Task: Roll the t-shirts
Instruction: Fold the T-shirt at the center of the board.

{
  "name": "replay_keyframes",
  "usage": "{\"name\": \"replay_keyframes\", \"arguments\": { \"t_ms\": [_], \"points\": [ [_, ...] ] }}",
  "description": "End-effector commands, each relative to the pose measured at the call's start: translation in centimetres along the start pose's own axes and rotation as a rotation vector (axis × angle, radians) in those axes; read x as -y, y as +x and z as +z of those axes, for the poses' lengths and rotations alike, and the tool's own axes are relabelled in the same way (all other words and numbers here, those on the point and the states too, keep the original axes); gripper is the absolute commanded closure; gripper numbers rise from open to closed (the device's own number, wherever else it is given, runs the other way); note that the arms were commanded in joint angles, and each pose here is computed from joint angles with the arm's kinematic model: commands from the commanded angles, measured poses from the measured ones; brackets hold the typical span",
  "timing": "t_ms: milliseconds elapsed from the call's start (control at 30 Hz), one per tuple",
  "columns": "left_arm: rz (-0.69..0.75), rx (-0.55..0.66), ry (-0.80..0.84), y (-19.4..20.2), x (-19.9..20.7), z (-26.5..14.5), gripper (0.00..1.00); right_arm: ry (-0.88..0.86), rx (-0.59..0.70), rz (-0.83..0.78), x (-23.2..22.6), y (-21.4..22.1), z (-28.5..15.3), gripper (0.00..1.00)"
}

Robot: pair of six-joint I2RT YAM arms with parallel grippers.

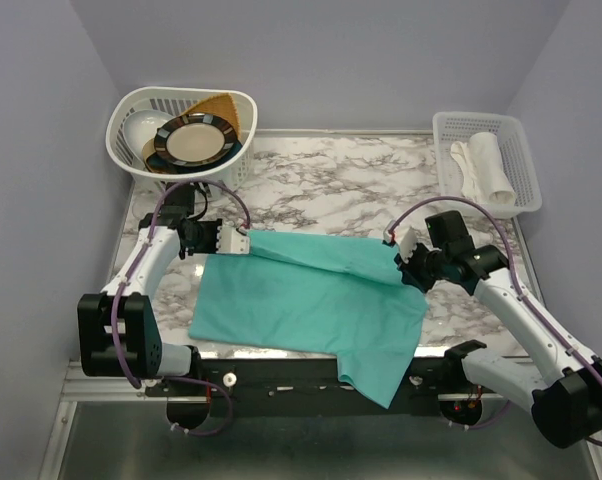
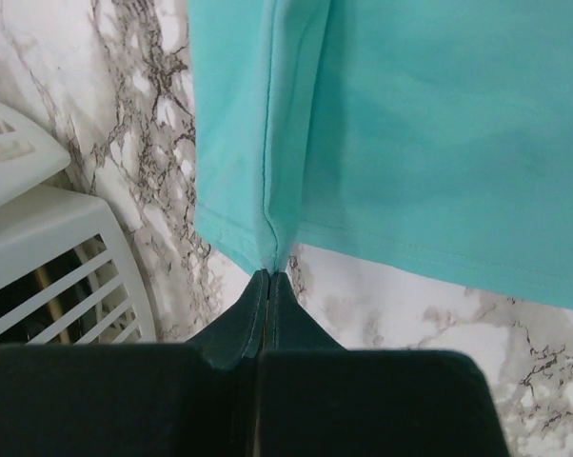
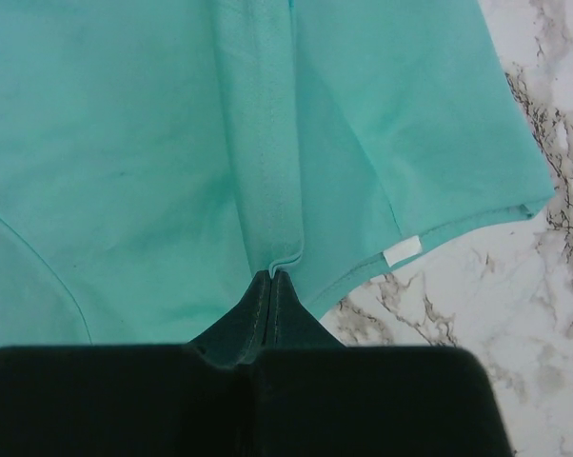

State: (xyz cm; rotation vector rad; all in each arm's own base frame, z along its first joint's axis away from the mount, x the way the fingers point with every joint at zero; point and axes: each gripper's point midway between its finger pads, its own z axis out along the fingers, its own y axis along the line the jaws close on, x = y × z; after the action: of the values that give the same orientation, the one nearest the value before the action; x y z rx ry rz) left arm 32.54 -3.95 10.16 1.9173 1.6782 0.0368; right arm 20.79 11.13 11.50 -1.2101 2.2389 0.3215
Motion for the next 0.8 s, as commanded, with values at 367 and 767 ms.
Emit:
{"name": "replay_keyframes", "arguments": {
  "t_ms": [367, 767],
  "points": [
    [0.087, -0.112, 0.068, 2.5, 3.1, -2.3, 0.60, -0.114, -0.039, -0.112, -2.0, -0.4, -1.4, 0.49],
    [-0.457, 0.048, -0.118, -2.6, -3.4, 0.5, 0.95, 0.012, -0.054, -0.169, 4.6, -3.3, 4.4, 0.63]
  ]
}}
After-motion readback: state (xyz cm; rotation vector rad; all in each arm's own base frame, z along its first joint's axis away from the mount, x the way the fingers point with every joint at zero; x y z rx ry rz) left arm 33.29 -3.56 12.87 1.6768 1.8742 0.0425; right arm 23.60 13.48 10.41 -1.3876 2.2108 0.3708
